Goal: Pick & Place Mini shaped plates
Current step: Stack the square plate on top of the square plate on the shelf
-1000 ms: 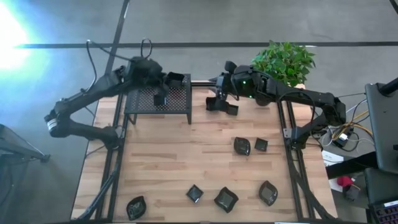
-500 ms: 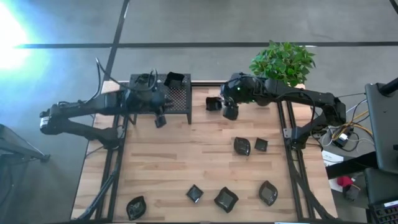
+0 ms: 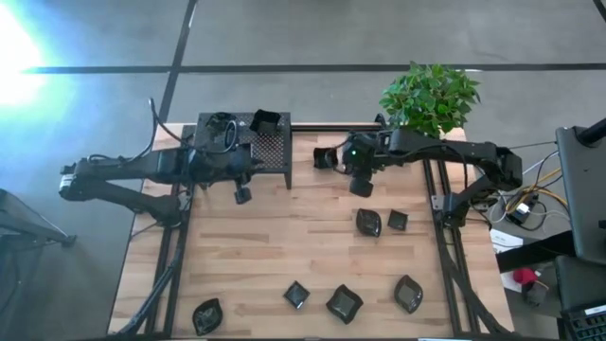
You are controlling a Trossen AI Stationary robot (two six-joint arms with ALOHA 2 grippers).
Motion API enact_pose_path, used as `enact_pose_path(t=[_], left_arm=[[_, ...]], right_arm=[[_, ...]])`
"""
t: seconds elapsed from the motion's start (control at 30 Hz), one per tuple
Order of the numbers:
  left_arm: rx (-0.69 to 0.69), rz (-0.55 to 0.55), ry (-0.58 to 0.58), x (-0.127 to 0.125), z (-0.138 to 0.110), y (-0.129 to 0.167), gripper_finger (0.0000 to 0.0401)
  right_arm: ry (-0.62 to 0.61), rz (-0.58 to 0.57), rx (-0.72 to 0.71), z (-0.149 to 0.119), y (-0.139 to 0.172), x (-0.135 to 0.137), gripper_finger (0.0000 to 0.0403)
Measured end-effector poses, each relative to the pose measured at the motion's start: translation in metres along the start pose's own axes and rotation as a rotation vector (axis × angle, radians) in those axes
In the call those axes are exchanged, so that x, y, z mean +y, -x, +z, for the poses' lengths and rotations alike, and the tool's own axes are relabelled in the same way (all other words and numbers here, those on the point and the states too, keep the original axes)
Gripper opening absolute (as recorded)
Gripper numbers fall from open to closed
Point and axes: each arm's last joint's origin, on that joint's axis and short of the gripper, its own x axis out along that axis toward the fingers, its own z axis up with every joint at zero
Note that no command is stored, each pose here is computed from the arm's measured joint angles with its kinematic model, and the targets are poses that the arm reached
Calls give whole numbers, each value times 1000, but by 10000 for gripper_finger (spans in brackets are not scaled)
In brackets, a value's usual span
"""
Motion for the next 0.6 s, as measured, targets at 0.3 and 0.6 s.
enact_pose_path(t=[0.3, 0.6], left_arm=[[-1, 0, -1, 0, 0, 0, 76], [3, 0, -2, 0, -1, -1, 76]], right_arm=[[136, -7, -42, -15, -42, 7, 106], [182, -19, -83, -39, -81, 9, 98]])
